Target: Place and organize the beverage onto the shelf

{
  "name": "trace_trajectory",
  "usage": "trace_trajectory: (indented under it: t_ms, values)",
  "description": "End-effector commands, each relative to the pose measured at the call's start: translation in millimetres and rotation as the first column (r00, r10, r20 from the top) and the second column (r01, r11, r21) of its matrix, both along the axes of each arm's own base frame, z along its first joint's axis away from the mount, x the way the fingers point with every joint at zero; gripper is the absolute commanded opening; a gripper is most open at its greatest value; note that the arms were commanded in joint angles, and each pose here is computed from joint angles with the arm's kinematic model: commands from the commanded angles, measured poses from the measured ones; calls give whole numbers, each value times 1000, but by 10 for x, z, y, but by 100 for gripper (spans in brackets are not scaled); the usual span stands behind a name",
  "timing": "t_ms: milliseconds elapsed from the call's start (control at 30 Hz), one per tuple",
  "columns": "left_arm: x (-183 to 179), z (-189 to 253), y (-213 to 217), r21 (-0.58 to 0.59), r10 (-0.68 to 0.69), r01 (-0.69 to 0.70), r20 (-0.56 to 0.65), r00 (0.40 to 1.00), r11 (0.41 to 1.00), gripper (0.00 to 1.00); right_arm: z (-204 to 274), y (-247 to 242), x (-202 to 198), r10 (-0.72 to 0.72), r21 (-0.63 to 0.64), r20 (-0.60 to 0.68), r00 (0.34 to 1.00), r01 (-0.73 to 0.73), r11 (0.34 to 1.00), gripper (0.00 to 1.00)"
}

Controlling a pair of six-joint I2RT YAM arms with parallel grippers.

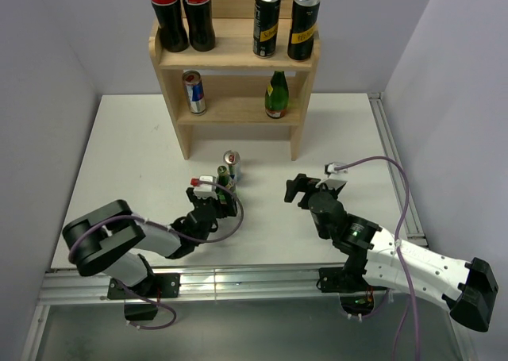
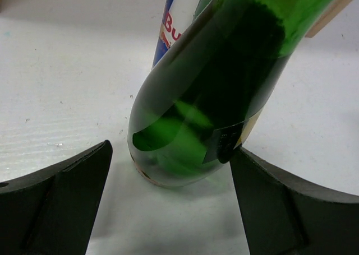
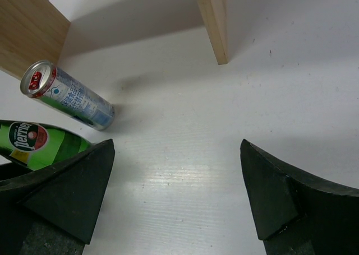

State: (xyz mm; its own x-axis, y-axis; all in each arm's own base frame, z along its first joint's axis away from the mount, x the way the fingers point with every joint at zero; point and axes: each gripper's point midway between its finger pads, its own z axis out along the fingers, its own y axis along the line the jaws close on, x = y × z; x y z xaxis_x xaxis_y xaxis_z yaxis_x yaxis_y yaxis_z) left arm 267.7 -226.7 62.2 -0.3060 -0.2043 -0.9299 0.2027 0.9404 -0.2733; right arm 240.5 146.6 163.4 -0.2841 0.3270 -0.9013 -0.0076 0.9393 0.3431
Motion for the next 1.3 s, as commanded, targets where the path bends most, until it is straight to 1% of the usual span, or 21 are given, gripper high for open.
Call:
trace_trajectory:
  t_ms: [0,333,433,467,633,667,833,900,933,967,1000,1100,1167,1200,1267]
  values:
    - [148,324,-88,-125,66,-51,119,991,991,92,30,-8,4,-13,28,20,1000,12,1000,100]
    - [301,343,-268,-64,69,-59,162,984,996,90,15,-10,5,-14,24,19,1000,13,1000,100]
    - [331,288,-285,-40,73,-67,159,985,997,86,16,-15,5,-15,23,19,1000,15,1000,100]
    - [337,284,-295,-36,72,-67,157,985,997,83,14,-16,4,-15,22,19,1000,15,1000,100]
    - [343,209,-236,-23,102,-99,144,984,995,75,1,-20,-1,-16,24,17,1000,16,1000,100]
    - [346,182,-229,-14,105,-104,141,984,994,70,0,-19,0,-16,26,18,1000,16,1000,100]
    - [341,111,-188,-2,122,-122,126,985,992,55,-9,-18,-1,-18,31,16,1000,17,999,100]
    - [323,116,-169,5,119,-120,120,986,993,45,-1,-27,-2,-20,30,19,1000,19,999,100]
    - [320,164,-170,-11,122,-121,120,985,993,37,1,-28,-4,-20,31,20,1000,20,999,100]
    - [319,177,-151,-11,130,-129,118,985,992,5,-2,-33,-3,-21,28,19,1000,21,999,100]
    - [319,185,-127,-7,142,-142,113,983,990,0,-4,-37,-4,-23,30,19,1000,23,999,100]
    - [286,257,-108,0,150,-151,108,983,989,0,-15,-36,-6,-22,29,18,1000,21,999,100]
    - [245,265,-81,34,163,-167,86,983,985,0,-14,-41,-4,-25,30,19,1000,25,999,100]
    - [258,339,-131,29,156,-159,87,984,987,0,-15,-38,-5,-24,30,18,1000,23,999,100]
    - [214,411,-125,63,148,-153,77,986,986,0,-12,-40,-6,-23,31,20,1000,23,999,100]
